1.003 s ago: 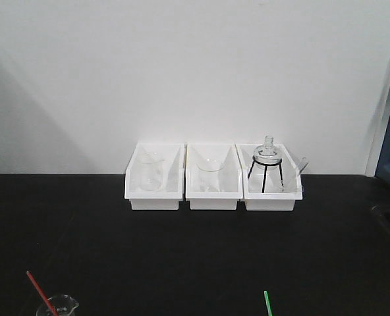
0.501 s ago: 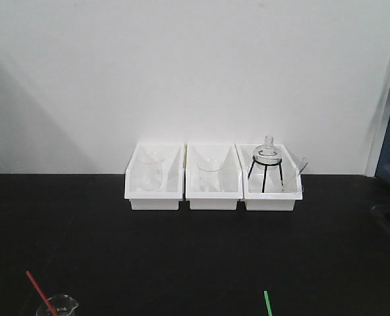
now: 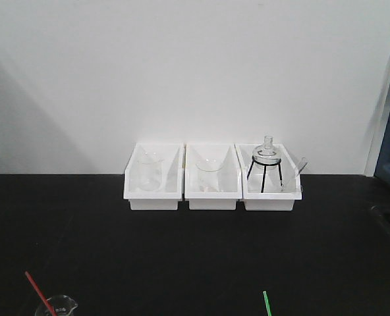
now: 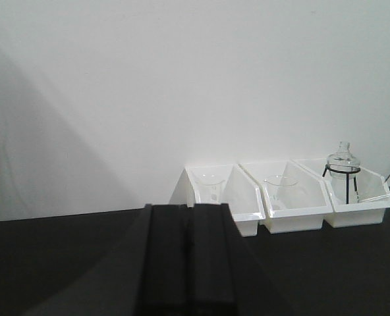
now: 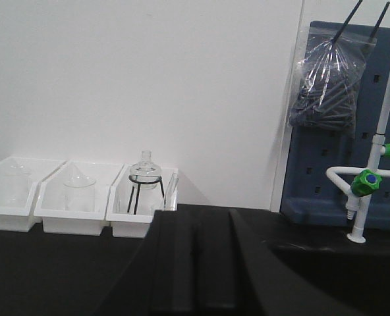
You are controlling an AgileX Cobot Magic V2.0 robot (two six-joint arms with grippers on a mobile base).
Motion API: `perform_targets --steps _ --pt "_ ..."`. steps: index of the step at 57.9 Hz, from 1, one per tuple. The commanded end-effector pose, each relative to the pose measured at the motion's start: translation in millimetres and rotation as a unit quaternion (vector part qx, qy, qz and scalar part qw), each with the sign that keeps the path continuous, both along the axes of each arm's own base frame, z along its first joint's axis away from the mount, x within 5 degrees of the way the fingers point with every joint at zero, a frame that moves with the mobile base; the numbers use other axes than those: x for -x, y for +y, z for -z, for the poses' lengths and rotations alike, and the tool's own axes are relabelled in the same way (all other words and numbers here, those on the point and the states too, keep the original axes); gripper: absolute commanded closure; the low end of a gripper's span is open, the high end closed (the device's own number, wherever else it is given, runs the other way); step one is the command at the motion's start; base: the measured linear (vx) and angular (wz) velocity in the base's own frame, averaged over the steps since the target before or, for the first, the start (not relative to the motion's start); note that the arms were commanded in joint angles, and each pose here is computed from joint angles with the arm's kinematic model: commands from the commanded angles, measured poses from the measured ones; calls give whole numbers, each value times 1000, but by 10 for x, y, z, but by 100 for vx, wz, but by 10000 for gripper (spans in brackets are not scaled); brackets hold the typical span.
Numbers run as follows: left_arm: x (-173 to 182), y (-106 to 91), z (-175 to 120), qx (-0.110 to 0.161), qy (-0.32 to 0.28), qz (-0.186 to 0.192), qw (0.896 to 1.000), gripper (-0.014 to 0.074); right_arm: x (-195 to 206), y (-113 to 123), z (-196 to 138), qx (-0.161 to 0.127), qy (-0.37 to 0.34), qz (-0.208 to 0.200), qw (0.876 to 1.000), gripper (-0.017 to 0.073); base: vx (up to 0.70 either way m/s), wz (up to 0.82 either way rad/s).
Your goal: Sort red and green spoons into left cabinet
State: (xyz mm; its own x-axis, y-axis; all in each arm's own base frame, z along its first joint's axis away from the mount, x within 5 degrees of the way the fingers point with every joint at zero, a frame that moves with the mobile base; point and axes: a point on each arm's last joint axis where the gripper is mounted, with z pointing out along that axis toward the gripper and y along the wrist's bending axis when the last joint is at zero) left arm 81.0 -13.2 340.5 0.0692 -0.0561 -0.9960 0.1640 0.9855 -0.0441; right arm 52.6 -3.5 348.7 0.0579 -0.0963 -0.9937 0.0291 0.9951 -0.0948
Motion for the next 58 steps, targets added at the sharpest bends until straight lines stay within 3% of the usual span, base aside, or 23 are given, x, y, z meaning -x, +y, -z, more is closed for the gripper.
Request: perform_targets --steps 1,14,29,37,47,58 --pt "-193 -30 -313 3 -24 0 1000 597 -103 5 -370 11 -34 1 999 564 0 0" --pt "-563 -90 -361 -1 22 0 1000 597 -349 17 -565 5 -21 -2 1000 564 0 0" --pt "-653 -105 -305 -3 42 0 999 564 -382 45 -564 -50 -21 -22 998 549 0 0" --pt "-655 -105 -308 -3 40 0 999 500 -382 48 -557 -58 -17 -24 998 483 0 0" --pt "-655 -105 -299 -4 45 0 999 368 -384 49 -542 -61 -9 -24 998 309 0 0" --pt "-654 -106 -275 -6 58 1 998 183 -390 50 -519 -63 -2 -24 998 -1 0 0"
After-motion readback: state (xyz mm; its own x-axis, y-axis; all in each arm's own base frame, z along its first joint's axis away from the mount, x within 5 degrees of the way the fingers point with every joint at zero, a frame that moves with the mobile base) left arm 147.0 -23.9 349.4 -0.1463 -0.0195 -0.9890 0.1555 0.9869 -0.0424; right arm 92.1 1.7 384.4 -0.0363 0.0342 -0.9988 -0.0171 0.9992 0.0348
